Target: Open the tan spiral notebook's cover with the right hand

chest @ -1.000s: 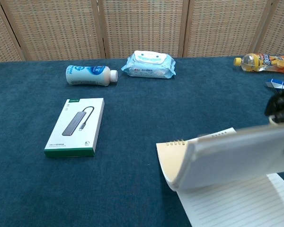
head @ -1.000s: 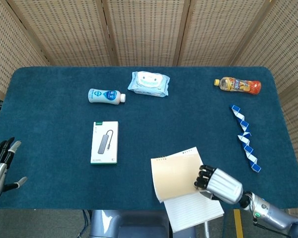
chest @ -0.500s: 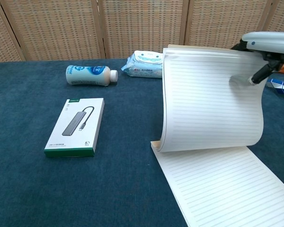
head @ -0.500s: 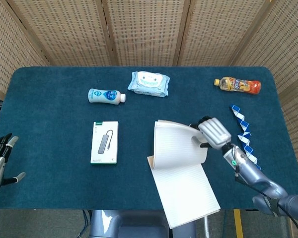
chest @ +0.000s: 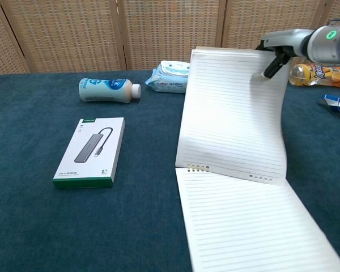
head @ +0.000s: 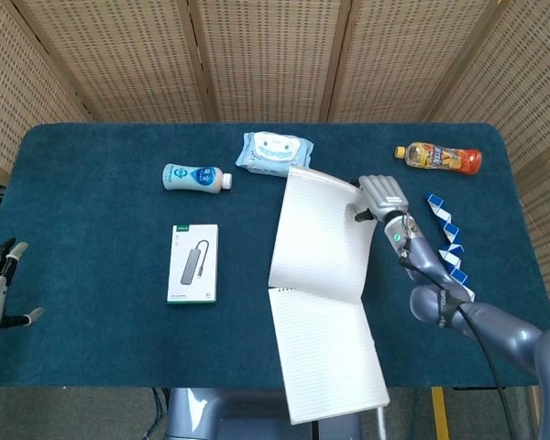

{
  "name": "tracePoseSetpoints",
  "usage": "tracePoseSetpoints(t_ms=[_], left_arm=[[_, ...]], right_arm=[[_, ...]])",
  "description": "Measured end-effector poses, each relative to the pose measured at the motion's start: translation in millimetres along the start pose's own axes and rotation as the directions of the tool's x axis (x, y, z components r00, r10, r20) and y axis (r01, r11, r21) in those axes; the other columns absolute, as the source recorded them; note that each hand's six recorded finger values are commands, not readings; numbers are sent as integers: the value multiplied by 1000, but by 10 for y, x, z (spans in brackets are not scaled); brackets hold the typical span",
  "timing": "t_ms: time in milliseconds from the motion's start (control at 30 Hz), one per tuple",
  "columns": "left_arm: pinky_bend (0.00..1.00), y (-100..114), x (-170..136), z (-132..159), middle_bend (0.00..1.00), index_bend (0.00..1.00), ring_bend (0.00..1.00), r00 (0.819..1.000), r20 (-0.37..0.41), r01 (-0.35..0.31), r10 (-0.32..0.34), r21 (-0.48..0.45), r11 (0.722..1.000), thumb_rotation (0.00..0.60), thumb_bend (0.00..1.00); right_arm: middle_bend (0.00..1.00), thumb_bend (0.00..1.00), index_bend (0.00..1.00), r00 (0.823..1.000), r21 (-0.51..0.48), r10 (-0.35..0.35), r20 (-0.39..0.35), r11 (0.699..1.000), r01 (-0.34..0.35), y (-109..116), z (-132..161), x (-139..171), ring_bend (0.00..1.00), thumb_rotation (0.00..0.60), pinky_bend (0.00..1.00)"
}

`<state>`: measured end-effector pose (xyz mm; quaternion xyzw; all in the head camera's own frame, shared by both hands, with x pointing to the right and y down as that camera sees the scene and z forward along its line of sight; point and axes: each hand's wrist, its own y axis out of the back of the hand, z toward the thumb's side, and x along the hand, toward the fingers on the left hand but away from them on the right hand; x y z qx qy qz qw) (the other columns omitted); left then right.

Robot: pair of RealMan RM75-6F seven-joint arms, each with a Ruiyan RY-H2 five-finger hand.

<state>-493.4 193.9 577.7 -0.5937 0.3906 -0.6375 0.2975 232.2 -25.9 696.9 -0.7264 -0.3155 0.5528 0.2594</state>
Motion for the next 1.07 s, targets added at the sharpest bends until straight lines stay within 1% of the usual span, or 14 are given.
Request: tracePoseSetpoints(t_ms=[33, 67, 100, 200, 267, 367, 467, 567, 667, 767, 800, 900, 1000, 1067], left_arm=[[0, 1, 19, -15, 0, 0, 0, 1000, -8, 2, -2, -2, 1000, 600, 0], [0, 0, 33, -27, 0, 0, 0, 1000, -14, 4, -4, -3, 1000, 600, 0], [0, -2, 47, -40, 0, 0, 0, 1000, -20, 6, -6, -4, 1000, 600, 0], [0, -9, 96, -76, 0, 0, 0, 999, -37, 15, -16, -7, 1000, 600, 0], [0, -13, 125, -92, 0, 0, 0, 999, -44, 20, -20, -6, 1000, 600, 0], [0, -21, 151, -107, 0, 0, 0, 998, -51, 27, -27, -6, 1000, 600, 0], [0, -16, 164, -110, 0, 0, 0, 998, -52, 27, -28, -8, 1000, 600, 0], [0, -13, 149, -93, 0, 0, 0, 999, -42, 27, -27, -8, 1000, 600, 0], [0, -5, 117, -69, 0, 0, 0, 999, -28, 21, -22, -7, 1000, 600, 0], [0, 7, 74, -40, 0, 0, 0, 1000, -8, 13, -13, -5, 1000, 600, 0], [0, 9, 59, -31, 0, 0, 0, 1000, -2, 12, -12, -5, 1000, 600, 0], [0, 15, 13, 5, 0, 0, 0, 1000, 23, 5, -5, -5, 1000, 600, 0], [0, 31, -36, 47, 0, 0, 0, 999, 52, -8, 9, -7, 1000, 600, 0], [0, 46, -73, 79, 0, 0, 0, 997, 76, -21, 21, -9, 1000, 600, 0]], right_arm=[[83, 11, 132, 1000, -2, -1, 5, 1000, 1, -7, 33, -54, 53, 600, 189], [24, 0, 52, 1000, -2, -2, 8, 1000, 2, -16, 71, -105, 10, 600, 142], [0, 0, 1, 1000, -5, -4, 9, 1000, 4, -29, 121, -167, 0, 600, 92], [0, 0, 0, 1000, -28, -28, 4, 999, 28, -44, 257, -305, 0, 600, 13], [0, 0, 0, 999, -46, -45, -2, 998, 45, -30, 311, -350, 0, 600, 0], [0, 0, 0, 995, -69, -97, -17, 993, 96, 44, 395, -405, 0, 600, 0], [0, 0, 0, 986, -61, -160, -46, 986, 157, 143, 464, -411, 0, 600, 0], [0, 0, 0, 970, -66, -227, -90, 973, 222, 261, 509, -353, 0, 600, 0], [0, 0, 0, 947, -74, -289, -139, 957, 281, 375, 488, -207, 0, 600, 0], [0, 0, 0, 920, -62, -344, -187, 939, 338, 467, 382, 43, 0, 600, 0], [0, 0, 0, 909, -53, -363, -204, 931, 360, 492, 313, 175, 0, 600, 0], [0, 0, 0, 886, -25, -402, -232, 913, 407, 488, 67, 591, 0, 600, 0], [0, 0, 0, 876, 8, -427, -224, 898, 439, 390, -278, 1093, 0, 600, 0], [0, 0, 0, 879, 33, -433, -201, 893, 448, 299, -517, 1404, 0, 600, 0]])
